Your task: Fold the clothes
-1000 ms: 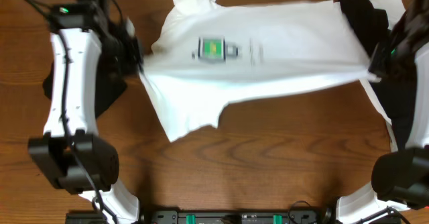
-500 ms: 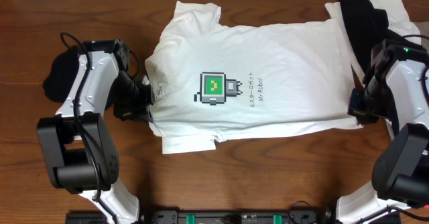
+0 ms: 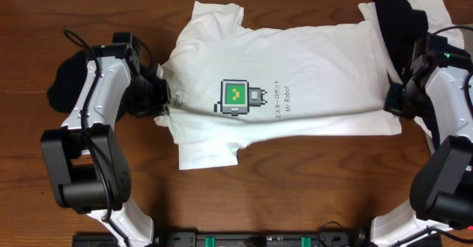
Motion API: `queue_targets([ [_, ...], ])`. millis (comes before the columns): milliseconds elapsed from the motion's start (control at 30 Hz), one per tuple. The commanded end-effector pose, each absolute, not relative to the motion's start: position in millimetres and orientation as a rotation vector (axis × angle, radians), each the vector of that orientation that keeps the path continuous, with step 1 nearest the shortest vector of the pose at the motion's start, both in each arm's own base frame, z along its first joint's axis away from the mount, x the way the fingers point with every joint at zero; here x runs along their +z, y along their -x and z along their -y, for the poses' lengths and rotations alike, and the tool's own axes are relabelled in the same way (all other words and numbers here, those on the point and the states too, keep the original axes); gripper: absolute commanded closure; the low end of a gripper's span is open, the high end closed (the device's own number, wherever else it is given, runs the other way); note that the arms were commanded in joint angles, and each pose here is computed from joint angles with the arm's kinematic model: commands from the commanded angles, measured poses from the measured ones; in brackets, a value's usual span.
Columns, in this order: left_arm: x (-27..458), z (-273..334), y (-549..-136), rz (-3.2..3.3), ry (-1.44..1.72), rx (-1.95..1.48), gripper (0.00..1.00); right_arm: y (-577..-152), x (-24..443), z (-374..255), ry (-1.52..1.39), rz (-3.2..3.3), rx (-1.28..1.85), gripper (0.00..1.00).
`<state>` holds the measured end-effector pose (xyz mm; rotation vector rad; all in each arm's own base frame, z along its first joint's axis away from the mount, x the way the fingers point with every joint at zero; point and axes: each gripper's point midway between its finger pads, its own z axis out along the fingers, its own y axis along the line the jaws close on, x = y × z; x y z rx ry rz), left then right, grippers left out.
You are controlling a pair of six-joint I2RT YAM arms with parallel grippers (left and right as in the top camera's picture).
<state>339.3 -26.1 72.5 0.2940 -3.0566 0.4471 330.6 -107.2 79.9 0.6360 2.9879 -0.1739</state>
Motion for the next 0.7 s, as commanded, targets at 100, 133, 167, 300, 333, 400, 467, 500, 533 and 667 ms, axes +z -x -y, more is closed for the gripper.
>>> queue_targets([
  [100, 80, 27, -358, 3.125, -0.392, 0.489, 0.94, -352, 82, 105, -0.63, -2.904, -0.093, 0.99],
  [133, 80, 27, -360, 3.132, -0.402, 0.491, 0.94, -355, 82, 104, -0.628, -2.896, -0.082, 0.99],
  [167, 80, 27, -363, 3.141, -0.403, 0.494, 0.94, -357, 82, 104, -0.626, -2.889, -0.077, 0.99],
  [300, 81, 26, -370, 3.171, -0.4, 0.501, 0.94, -363, 81, 105, -0.621, -2.869, -0.08, 0.99],
  [333, 81, 26, -372, 3.181, -0.399, 0.503, 0.94, -364, 81, 106, -0.621, -2.865, -0.081, 0.99],
  [400, 82, 26, -377, 3.198, -0.403, 0.509, 0.94, -367, 78, 107, -0.62, -2.861, -0.081, 0.99],
  [467, 82, 25, -382, 3.217, -0.413, 0.514, 0.94, -370, 73, 107, -0.62, -2.863, -0.081, 0.99],
  [500, 83, 25, -384, 3.226, -0.42, 0.518, 0.94, -371, 70, 108, -0.62, -2.863, -0.081, 0.99],
  [533, 83, 25, -387, 3.234, -0.428, 0.521, 0.94, -373, 67, 108, -0.621, -2.864, -0.08, 0.99],
  [667, 85, 25, -396, 3.268, -0.43, 0.533, 0.94, -378, 58, 110, -0.628, -2.862, -0.086, 0.99],
])
